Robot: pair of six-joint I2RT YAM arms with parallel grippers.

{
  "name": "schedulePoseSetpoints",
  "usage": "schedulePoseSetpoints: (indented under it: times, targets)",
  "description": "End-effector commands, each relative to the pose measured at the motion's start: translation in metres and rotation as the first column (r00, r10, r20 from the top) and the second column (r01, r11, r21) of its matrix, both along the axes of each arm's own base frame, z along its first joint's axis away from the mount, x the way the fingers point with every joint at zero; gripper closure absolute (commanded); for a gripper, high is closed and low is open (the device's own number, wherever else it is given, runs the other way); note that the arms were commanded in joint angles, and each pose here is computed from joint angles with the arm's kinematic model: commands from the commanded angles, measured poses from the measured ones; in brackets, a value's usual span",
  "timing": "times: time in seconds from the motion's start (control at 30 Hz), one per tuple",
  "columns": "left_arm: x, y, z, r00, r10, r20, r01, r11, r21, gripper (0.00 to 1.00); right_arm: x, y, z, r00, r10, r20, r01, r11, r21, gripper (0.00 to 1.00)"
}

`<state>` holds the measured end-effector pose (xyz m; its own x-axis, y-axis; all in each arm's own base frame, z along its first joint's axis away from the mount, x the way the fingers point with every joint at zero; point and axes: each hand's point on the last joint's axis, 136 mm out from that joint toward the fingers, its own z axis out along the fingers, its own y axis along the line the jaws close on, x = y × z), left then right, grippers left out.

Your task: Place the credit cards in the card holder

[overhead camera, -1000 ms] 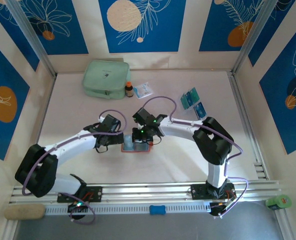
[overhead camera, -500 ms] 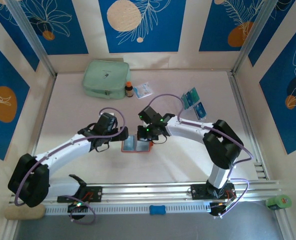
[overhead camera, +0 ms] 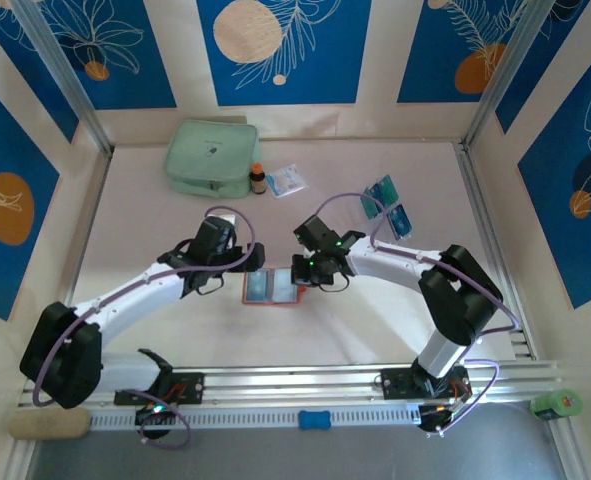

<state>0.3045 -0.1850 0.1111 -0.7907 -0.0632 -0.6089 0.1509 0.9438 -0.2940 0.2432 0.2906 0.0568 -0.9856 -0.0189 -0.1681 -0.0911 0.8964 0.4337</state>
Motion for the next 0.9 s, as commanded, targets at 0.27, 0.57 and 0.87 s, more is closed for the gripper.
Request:
schedulePoseSetpoints:
  times: [0.27,0.57,0.87]
  targets:
    - [0.003,-0.021,-0.009,0.997,-0.061,-0.038,0.055,0.986,-0.156,0.0,-0.003,0.01,0.004,0.999,0.041,0.015,-0.041,0.999,0.025,1.0]
    - [-0.002,-0.021,-0.019,0.996,-0.056,-0.066,0.041,0.977,-0.208,0.0,0.003,0.027,-0.001,0.997,0.073,0.01,-0.073,0.997,0.02,1.0]
    - [-0.008,-0.021,-0.032,0.993,-0.059,-0.099,0.036,0.974,-0.224,0.0,-0.002,0.011,-0.035,0.997,0.047,-0.06,-0.05,0.998,-0.044,1.0]
